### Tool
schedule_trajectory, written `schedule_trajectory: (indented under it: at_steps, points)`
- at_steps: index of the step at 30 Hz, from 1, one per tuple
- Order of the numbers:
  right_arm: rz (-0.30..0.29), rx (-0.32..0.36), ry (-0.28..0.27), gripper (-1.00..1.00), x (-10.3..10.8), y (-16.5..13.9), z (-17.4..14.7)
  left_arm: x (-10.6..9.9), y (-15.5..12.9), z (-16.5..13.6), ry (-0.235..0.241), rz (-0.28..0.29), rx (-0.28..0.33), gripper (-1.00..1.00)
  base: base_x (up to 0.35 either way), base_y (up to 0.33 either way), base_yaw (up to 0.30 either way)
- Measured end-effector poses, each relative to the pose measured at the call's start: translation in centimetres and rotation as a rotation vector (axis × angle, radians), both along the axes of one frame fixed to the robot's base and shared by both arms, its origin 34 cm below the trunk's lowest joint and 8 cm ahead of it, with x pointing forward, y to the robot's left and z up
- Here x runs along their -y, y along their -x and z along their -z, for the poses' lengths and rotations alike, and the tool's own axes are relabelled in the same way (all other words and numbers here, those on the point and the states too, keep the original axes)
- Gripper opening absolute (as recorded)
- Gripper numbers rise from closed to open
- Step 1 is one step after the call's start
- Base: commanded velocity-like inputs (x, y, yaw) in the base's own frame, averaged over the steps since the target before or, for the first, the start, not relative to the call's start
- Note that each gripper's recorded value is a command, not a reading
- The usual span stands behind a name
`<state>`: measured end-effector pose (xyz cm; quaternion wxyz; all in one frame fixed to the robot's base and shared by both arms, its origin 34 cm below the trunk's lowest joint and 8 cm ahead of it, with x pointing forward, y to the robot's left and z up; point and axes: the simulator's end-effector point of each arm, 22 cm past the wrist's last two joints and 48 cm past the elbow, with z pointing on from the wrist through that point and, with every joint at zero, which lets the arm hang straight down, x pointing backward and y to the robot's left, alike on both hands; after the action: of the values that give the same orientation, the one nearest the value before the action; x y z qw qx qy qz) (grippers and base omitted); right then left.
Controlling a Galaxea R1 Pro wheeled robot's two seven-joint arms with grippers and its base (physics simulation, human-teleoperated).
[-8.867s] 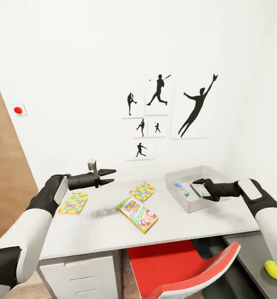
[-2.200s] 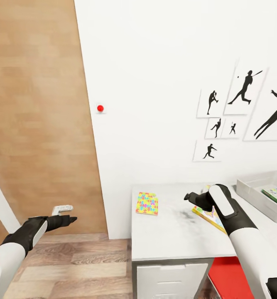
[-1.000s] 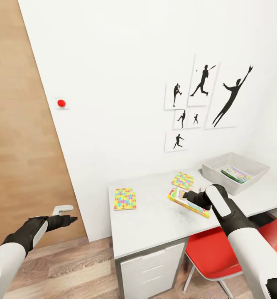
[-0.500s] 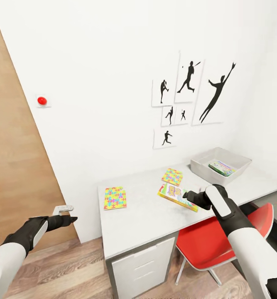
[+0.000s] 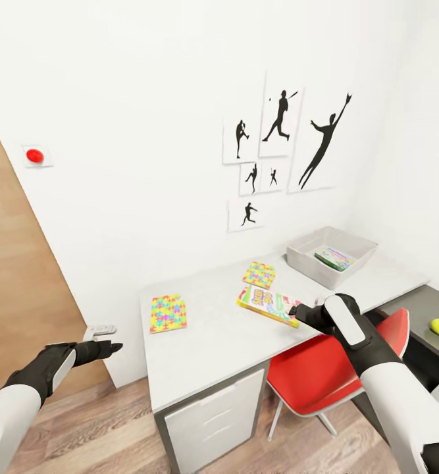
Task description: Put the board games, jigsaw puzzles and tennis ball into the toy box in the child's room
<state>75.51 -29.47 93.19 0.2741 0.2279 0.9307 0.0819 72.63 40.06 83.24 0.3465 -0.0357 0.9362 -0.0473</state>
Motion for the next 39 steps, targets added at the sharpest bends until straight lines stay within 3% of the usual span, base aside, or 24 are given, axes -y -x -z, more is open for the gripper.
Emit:
schedule_trajectory:
  at_steps: [25,30,35,39]
  points:
    - [0.002,-0.060,0.003,1.00,0.0,1.4,3.8,0.0,0.5,2.1,-0.002,0.000,-0.036,1.00,0.000,0.000,-0.004]
    - [-0.021,-0.076,0.003,1.00,-0.8,4.3,5.7,-0.1,0.4,1.9,-0.001,-0.001,-0.032,1.00,0.000,0.000,0.025]
    - [-0.078,-0.038,-0.014,1.00,-3.3,10.9,7.2,-0.3,0.4,1.8,-0.002,-0.003,-0.030,1.00,0.000,0.000,0.017]
    - [-0.099,-0.012,-0.025,1.00,-4.3,13.5,6.9,-0.3,0.5,1.8,-0.002,-0.004,-0.030,1.00,0.000,0.000,0.003]
